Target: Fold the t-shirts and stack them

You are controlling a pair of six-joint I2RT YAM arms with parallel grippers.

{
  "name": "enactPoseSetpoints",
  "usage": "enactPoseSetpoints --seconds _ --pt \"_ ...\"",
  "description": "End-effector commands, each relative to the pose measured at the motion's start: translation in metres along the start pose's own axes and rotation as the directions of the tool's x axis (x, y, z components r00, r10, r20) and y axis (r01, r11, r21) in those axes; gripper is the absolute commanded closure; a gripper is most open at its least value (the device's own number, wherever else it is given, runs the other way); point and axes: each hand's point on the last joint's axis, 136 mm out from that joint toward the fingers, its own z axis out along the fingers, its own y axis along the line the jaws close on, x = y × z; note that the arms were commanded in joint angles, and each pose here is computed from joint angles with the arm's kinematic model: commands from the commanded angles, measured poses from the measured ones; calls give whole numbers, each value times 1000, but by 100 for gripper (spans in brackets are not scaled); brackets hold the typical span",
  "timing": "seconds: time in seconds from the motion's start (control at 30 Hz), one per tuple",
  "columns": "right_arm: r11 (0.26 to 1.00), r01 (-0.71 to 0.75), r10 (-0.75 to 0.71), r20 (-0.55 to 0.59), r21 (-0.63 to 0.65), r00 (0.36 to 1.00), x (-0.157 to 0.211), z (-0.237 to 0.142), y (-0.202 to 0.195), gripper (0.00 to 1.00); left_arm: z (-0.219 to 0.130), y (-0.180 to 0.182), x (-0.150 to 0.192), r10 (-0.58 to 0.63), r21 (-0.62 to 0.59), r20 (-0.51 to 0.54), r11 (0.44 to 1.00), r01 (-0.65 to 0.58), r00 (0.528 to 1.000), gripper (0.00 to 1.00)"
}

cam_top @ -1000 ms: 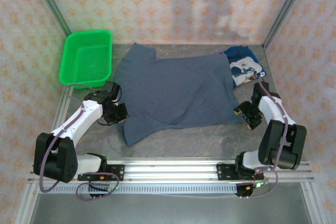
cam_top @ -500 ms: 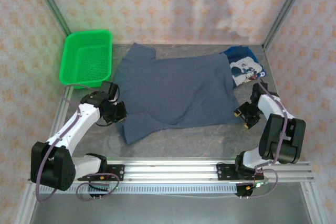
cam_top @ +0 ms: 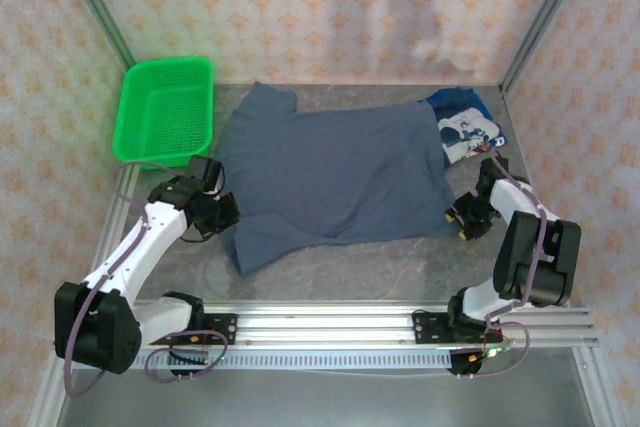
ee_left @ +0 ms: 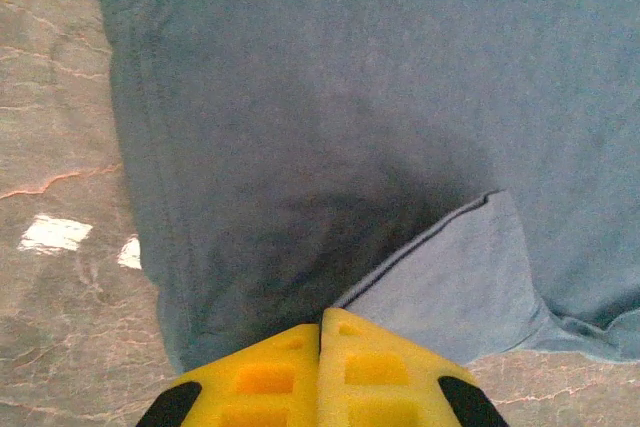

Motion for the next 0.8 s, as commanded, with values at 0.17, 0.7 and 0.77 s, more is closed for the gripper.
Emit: enactPoseSetpoints --seconds 0.17,0.7,0.77 --pt "997 30 -35 68 73 997 -25 -7 -1 87 -55 28 -20 -76 -45 130 996 83 989 100" --pt "987 93 -107 109 130 988 -19 -28 -18 59 -63 31 -17 -95 -17 143 995 99 985 100" --pt "996 67 -70 47 51 996 -3 -21 -10 54 -63 30 -16 -96 -11 138 995 99 986 100"
